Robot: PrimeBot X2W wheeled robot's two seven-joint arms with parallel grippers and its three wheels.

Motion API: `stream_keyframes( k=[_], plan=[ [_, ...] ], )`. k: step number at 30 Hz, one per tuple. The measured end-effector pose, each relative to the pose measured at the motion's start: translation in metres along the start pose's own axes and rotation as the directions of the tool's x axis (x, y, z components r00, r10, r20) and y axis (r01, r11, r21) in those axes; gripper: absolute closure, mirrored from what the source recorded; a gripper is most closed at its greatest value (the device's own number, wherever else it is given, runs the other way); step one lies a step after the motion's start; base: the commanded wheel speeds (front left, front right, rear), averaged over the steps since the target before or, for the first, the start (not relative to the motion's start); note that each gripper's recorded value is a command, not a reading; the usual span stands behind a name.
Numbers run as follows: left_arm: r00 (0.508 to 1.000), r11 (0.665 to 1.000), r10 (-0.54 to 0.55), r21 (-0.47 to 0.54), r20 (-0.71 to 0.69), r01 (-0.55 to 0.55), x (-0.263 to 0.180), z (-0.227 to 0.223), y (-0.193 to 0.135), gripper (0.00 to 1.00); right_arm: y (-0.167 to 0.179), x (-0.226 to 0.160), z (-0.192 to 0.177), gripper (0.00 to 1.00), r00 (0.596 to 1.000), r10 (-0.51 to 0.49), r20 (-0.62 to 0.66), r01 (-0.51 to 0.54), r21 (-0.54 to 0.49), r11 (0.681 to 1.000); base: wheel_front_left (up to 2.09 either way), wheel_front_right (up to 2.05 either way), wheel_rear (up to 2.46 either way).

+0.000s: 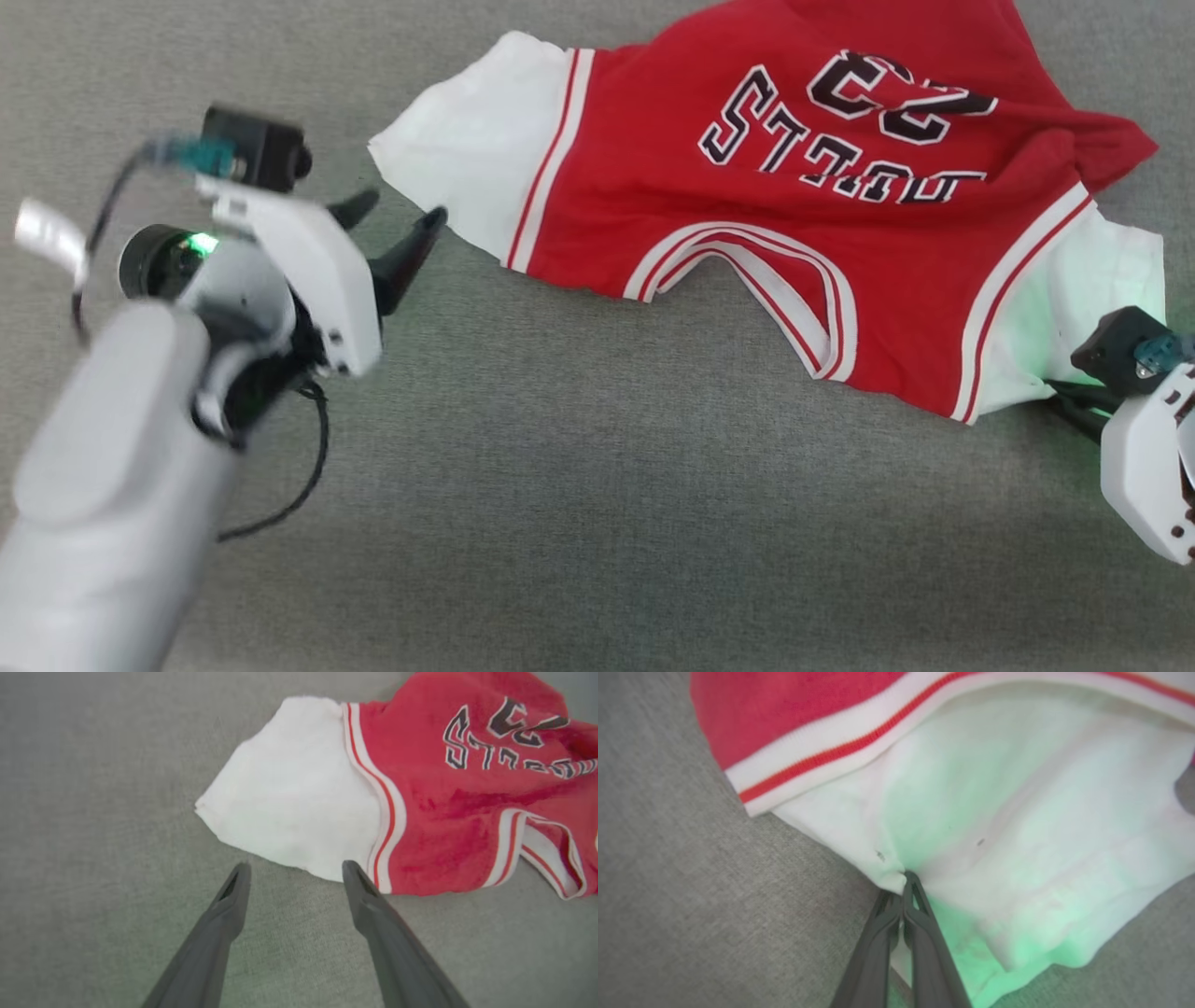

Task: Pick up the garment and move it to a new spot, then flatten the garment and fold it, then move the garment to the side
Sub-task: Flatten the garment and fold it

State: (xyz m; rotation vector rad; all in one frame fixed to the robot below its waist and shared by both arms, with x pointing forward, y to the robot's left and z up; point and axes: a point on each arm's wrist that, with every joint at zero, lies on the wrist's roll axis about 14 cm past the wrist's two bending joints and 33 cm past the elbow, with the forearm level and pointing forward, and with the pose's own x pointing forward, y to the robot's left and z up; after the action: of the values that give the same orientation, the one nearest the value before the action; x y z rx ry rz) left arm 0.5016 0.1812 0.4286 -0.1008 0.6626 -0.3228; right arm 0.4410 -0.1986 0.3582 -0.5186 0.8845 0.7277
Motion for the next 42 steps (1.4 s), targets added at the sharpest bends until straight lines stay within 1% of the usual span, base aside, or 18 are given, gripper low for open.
stream_keyframes(
  k=[2, 7, 8, 10, 14, 18, 19, 20, 21, 22, 23, 28, 30, 32, 33, 38, 40, 42],
  plan=[
    [0.990, 0.998, -0.025, -0.060, -0.140, 0.017, 0.005, -0.011, 0.003, 0.00, 0.000, 0.003, 0.001, 0.97, 1.000, 0.006, 0.000, -0.006, -0.001, 1.000, 0.00, 0.00, 0.00],
    [0.952, 0.984, -0.088, -0.174, -0.294, 0.037, 0.022, -0.018, -0.002, 0.00, -0.002, 0.009, 0.001, 1.00, 1.000, 0.021, 0.003, -0.021, -0.002, 1.000, 0.00, 0.00, 0.00],
    [0.952, 0.984, -0.088, -0.174, -0.294, 0.037, 0.022, -0.018, -0.002, 0.00, -0.002, 0.009, 0.001, 1.00, 1.000, 0.021, 0.003, -0.021, -0.002, 1.000, 0.00, 0.00, 0.00],
    [0.935, 0.968, -0.128, -0.246, -0.331, 0.045, 0.031, -0.024, -0.009, 0.00, -0.003, 0.011, 0.001, 1.00, 1.000, 0.025, 0.004, -0.025, -0.001, 1.000, 0.00, 0.00, 0.00],
    [0.905, 0.948, -0.165, -0.315, -0.392, 0.036, 0.045, -0.031, -0.012, 0.00, -0.004, 0.015, 0.000, 1.00, 0.999, 0.032, 0.004, -0.032, 0.002, 0.999, 0.00, 0.00, 0.00],
    [0.896, 0.932, -0.200, -0.358, -0.397, 0.049, 0.058, -0.032, -0.019, 0.00, -0.004, 0.017, -0.002, 1.00, 0.999, 0.035, 0.007, -0.035, 0.011, 0.999, 0.00, 0.00, 0.00],
    [0.895, 0.926, -0.212, -0.374, -0.392, 0.055, 0.060, -0.031, -0.021, 0.03, -0.004, 0.017, -0.002, 1.00, 0.999, 0.035, 0.008, -0.035, 0.014, 0.999, 0.00, 0.00, 0.00],
    [0.895, 0.923, -0.219, -0.380, -0.389, 0.060, 0.062, -0.031, -0.023, 0.25, -0.004, 0.016, -0.002, 1.00, 0.999, 0.034, 0.011, -0.035, 0.015, 0.999, 0.00, 0.00, 0.00],
    [0.894, 0.925, -0.223, -0.374, -0.389, 0.068, 0.063, -0.031, -0.024, 0.52, -0.003, 0.016, -0.002, 1.00, 0.999, 0.033, 0.013, -0.033, 0.017, 0.999, 0.00, 0.00, 0.00],
    [0.894, 0.929, -0.221, -0.363, -0.389, 0.071, 0.064, -0.032, -0.024, 0.72, -0.003, 0.015, -0.002, 1.00, 0.999, 0.031, 0.015, -0.031, 0.018, 0.999, 0.00, 0.00, 0.00],
    [0.897, 0.930, -0.218, -0.361, -0.384, 0.071, 0.065, -0.032, -0.024, 1.00, -0.003, 0.014, -0.001, 1.00, 0.999, 0.029, 0.020, -0.029, 0.021, 0.999, 0.00, 0.00, 0.00],
    [0.919, 0.925, -0.213, -0.371, -0.333, 0.080, 0.065, -0.028, -0.027, 1.00, -0.005, 0.006, 0.003, 1.00, 0.998, 0.005, 0.061, -0.007, 0.039, 0.999, 0.00, 0.00, 0.00],
    [0.937, 0.917, -0.214, -0.387, -0.277, 0.095, 0.065, -0.020, -0.029, 1.00, -0.009, 0.001, 0.007, 1.00, 0.995, -0.019, 0.103, 0.013, 0.051, 0.999, 0.00, 0.00, 0.00],
    [0.950, 0.898, -0.235, -0.419, -0.205, 0.131, 0.062, -0.009, -0.036, 1.00, -0.016, -0.006, 0.015, 1.00, 0.985, -0.053, 0.162, 0.041, 0.078, 0.996, 0.00, 0.00, 0.00],
    [0.958, 0.898, -0.231, -0.416, -0.168, 0.143, 0.060, -0.003, -0.037, 1.00, -0.023, -0.012, 0.021, 1.00, 0.976, -0.083, 0.200, 0.066, 0.088, 0.994, 0.00, 0.00, 0.00],
    [0.981, 0.899, -0.193, -0.397, 0.027, 0.187, 0.044, 0.038, -0.031, 1.00, -0.067, -0.049, 0.052, 1.00, 0.900, -0.232, 0.369, 0.192, 0.142, 0.971, 0.00, 0.00, 0.00],
    [0.972, 0.892, -0.199, -0.387, 0.127, 0.233, 0.039, 0.061, -0.038, 1.00, -0.081, -0.062, 0.070, 1.00, 0.850, -0.282, 0.445, 0.220, 0.186, 0.958, 0.00, 0.00, 0.00],
    [0.956, 0.886, -0.192, -0.380, 0.222, 0.266, 0.035, 0.084, -0.041, 1.00, -0.103, -0.077, 0.087, 1.00, 0.783, -0.353, 0.513, 0.252, 0.257, 0.933, 0.00, 0.00, 0.00]
  ],
)
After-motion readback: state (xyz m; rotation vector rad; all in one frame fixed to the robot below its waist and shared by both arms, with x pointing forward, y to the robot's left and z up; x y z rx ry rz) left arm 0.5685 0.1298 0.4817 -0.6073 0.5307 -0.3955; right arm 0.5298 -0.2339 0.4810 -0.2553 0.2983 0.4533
